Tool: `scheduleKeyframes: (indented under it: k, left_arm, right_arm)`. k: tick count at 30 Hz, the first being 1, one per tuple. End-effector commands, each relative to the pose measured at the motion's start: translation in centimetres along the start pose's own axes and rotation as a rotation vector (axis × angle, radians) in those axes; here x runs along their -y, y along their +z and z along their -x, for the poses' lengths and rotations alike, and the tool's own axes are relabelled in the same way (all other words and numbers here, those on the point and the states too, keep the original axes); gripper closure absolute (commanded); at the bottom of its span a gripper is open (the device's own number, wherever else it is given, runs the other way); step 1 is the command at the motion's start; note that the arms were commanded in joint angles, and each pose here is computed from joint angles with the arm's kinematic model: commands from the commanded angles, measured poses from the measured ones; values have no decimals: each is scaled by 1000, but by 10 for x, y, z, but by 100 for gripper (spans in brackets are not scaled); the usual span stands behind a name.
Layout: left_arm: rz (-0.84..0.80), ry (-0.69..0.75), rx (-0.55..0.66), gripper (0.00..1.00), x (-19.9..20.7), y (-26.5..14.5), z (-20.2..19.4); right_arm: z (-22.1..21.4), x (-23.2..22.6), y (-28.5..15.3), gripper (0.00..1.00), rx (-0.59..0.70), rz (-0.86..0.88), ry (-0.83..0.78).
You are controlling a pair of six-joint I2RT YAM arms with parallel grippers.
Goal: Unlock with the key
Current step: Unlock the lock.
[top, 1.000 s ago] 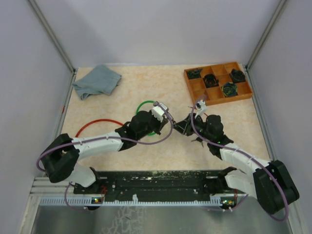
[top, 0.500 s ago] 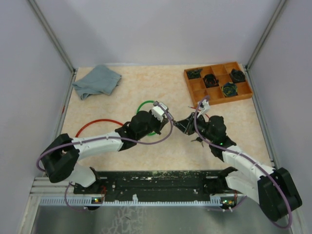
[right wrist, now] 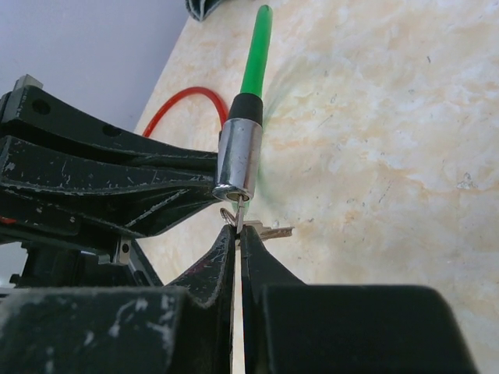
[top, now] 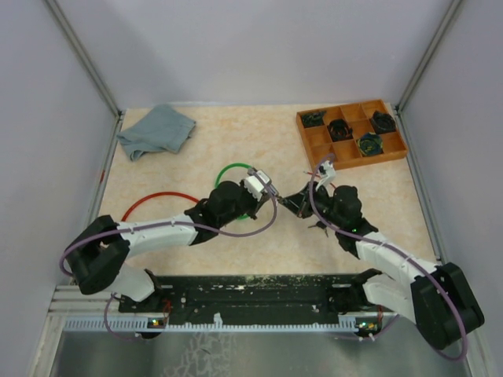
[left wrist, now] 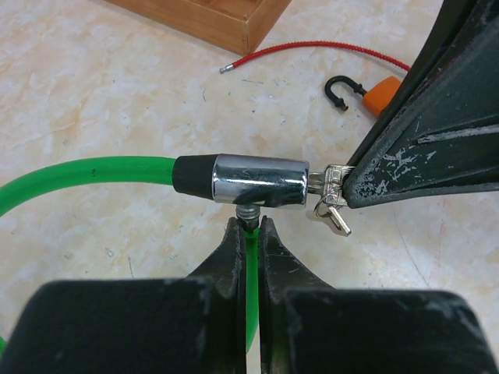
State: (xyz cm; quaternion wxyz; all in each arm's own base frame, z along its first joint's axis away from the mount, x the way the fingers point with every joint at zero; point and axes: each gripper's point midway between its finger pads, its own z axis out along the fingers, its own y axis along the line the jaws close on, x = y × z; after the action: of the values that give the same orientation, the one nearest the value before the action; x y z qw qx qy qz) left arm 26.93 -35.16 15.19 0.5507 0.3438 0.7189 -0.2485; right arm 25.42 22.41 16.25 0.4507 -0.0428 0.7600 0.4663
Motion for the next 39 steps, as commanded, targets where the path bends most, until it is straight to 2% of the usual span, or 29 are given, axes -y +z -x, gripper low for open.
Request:
scheduleKeyframes:
  k: [1,6,12,14,19,24,26,30,33,39]
  left_arm:
    - [-228,85,127,100,52,-10,30]
    - [-182,112,190,100,49,-16,33]
    - [-105,113,464,100,33,-46,65]
    - [-89,126,522,100,31,-52,74]
    - [-65,170,565,100,27,-53,83]
    - [4,157,566,100,15,-55,79]
    - [39,137,552,100,8,-54,76]
    - [94,83,508,100,-2,-50,66]
    - [127,54,461,100,-8,-45,59]
    - [98,53,350,100,-2,-31,48]
  right_arm:
    - [37,-19,11,100,111,75,-73]
    - [43,-39,14,100,124,175,67]
    - [51,-65,8,100,146,322,353]
    - [54,-71,7,100,140,356,438]
    - [53,-74,7,100,82,375,663]
    - [52,-72,-1,100,101,374,763]
    - [53,-73,-3,98,107,359,715]
    - [45,-73,1,78,52,289,509]
    - [41,-64,0,70,23,186,291]
    - [56,-40,-27,62,112,15,-205]
